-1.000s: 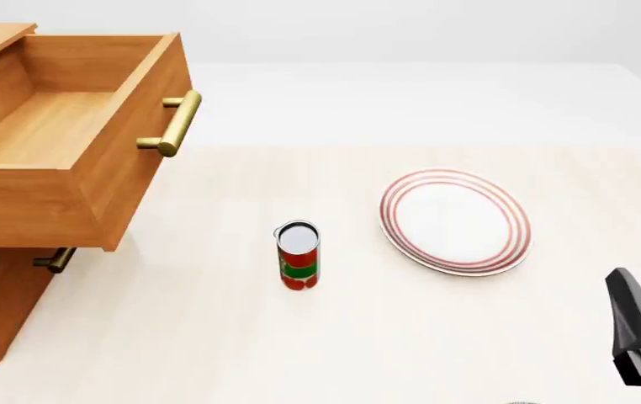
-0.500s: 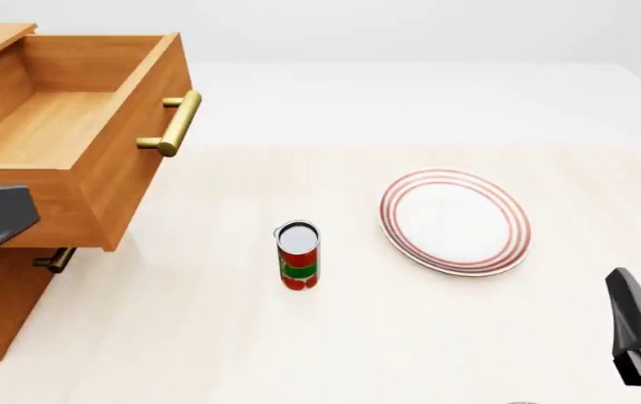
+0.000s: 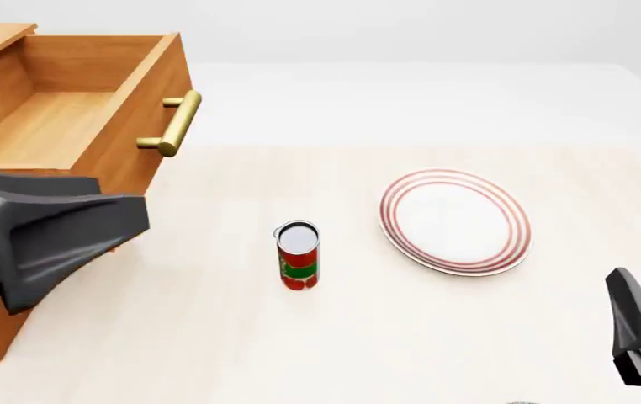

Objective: Put the bowl in the top drawer of the cabinet.

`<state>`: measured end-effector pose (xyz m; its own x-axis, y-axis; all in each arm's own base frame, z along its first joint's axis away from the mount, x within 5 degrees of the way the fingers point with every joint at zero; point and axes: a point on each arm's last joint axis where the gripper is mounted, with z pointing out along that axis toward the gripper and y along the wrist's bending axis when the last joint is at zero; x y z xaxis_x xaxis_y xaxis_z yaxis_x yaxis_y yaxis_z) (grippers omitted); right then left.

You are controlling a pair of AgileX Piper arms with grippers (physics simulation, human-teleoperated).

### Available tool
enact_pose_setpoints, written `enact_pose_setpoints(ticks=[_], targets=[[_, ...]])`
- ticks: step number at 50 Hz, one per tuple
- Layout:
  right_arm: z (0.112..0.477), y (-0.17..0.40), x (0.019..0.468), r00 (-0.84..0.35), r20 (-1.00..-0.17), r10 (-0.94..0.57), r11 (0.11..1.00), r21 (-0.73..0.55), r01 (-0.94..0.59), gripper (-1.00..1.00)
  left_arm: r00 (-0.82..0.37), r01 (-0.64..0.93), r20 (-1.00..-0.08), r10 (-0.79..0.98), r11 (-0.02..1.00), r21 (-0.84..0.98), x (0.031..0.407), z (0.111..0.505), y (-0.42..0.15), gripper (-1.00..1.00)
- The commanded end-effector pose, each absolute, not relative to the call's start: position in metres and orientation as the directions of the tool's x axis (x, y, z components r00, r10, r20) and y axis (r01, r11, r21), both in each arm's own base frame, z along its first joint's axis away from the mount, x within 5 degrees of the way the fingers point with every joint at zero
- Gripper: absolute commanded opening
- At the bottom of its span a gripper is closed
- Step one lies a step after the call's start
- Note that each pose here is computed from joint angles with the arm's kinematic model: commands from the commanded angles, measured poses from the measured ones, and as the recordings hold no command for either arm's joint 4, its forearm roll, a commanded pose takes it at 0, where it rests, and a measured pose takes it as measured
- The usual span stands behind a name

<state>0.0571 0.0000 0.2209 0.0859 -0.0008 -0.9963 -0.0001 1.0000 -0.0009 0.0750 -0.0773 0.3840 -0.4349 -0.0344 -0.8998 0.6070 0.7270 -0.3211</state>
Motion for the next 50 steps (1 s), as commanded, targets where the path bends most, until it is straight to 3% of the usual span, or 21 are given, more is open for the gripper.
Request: enact_pose_setpoints(ticks=[1,20,50], targets=[[0.221,0.000,0.057,0.086,-0.996,-0.001,1.000,-0.001,0.000,1.00,-0.494,0.606,-0.869,-0.028,0.706,-0.367,0.083,0.375,-0.094,1.00],[0.221,0.000,0.057,0.086,-0.996,-0.001,1.000,-0.001,0.000,1.00,-0.620,0.560,-0.783,-0.045,0.673,-0.482,0.092,0.353,-0.124,1.00],[0.221,0.000,0.057,0.086,-0.996,-0.001,1.000,-0.001,0.000,1.00,-0.675,0.580,-0.737,0.025,0.636,-0.509,0.104,0.320,-0.176,1.00]])
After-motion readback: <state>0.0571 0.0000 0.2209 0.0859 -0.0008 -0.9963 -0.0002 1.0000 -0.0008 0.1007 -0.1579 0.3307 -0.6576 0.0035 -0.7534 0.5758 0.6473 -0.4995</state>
